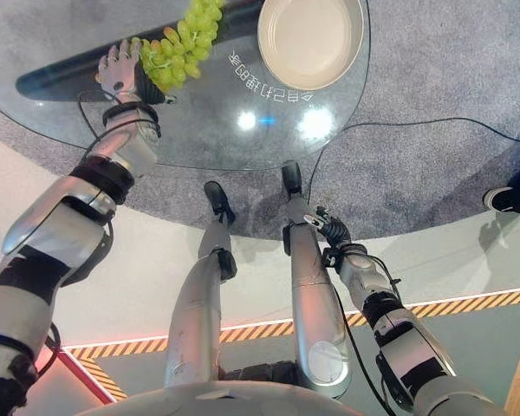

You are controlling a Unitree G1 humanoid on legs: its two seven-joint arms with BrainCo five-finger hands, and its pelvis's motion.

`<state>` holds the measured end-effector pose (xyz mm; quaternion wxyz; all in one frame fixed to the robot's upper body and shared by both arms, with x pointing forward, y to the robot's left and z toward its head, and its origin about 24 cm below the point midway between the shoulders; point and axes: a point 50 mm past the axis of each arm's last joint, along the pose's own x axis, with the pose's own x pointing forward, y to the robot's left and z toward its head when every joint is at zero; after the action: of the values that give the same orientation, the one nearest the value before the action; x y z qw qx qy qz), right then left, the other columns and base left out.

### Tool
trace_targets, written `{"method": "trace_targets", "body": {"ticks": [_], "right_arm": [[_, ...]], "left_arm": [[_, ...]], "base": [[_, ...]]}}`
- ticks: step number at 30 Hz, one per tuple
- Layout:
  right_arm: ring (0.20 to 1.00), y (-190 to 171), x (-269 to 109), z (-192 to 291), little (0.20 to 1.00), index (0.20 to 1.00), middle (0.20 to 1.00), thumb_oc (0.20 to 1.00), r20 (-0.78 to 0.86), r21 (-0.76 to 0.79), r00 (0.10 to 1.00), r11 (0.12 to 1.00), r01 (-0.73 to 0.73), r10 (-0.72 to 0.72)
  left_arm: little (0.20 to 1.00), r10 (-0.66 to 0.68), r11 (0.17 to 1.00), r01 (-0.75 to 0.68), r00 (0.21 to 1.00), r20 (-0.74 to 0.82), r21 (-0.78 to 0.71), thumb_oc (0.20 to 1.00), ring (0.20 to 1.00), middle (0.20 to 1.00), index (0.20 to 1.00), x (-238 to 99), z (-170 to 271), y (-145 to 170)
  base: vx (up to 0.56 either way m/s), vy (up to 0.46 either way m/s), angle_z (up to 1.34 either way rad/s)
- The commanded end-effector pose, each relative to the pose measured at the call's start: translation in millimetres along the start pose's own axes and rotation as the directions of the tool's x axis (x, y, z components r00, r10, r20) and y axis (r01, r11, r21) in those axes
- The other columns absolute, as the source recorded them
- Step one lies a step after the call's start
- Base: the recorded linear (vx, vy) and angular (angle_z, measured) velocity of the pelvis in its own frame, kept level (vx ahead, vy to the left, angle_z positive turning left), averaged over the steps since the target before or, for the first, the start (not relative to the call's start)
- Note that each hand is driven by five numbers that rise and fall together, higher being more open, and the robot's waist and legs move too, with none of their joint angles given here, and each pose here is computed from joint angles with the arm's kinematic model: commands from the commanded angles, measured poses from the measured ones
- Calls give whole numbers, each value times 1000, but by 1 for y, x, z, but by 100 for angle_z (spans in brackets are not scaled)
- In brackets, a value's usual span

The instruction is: Pick up fruits into the plate

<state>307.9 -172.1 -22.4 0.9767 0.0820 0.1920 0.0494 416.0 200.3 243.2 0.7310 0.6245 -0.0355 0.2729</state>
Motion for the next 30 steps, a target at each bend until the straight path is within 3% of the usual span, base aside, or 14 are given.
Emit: {"method": "trace_targets", "body": {"ticks": [1, 11, 12, 13, 30], "right_arm": [[1000, 13, -6, -11, 1000, 1000, 1000, 1000, 18, 70, 999, 997, -40, 38], [1000, 20, -6, -4, 1000, 1000, 1000, 1000, 67, 149, 995, 985, -88, 78], [1000, 20, -6, -4, 1000, 1000, 1000, 1000, 68, 151, 995, 985, -89, 80], [1000, 20, -6, -4, 1000, 1000, 1000, 1000, 68, 153, 994, 984, -91, 82], [1000, 24, -6, -1, 1000, 1000, 1000, 1000, 89, 157, 991, 981, -112, 99]], "left_arm": [[1000, 20, 996, -12, 996, -86, 87, 1000, 1000, 1000, 1000, 8, -16, 7], [1000, 71, 986, -44, 982, -173, 159, 1000, 1000, 1000, 1000, 16, -23, 23], [555, 72, 985, -42, 982, -173, 166, 555, 555, 555, 555, 16, -23, 24], [200, 70, 984, -40, 983, -172, 174, 200, 200, 200, 200, 17, -23, 25], [200, 41, 983, -8, 984, -171, 186, 200, 200, 200, 200, 15, -20, 19]], "base": [[3, -36, -4], [1, -12, -3], [2, -20, -6], [4, -13, -8], [1, 0, -1]]}}
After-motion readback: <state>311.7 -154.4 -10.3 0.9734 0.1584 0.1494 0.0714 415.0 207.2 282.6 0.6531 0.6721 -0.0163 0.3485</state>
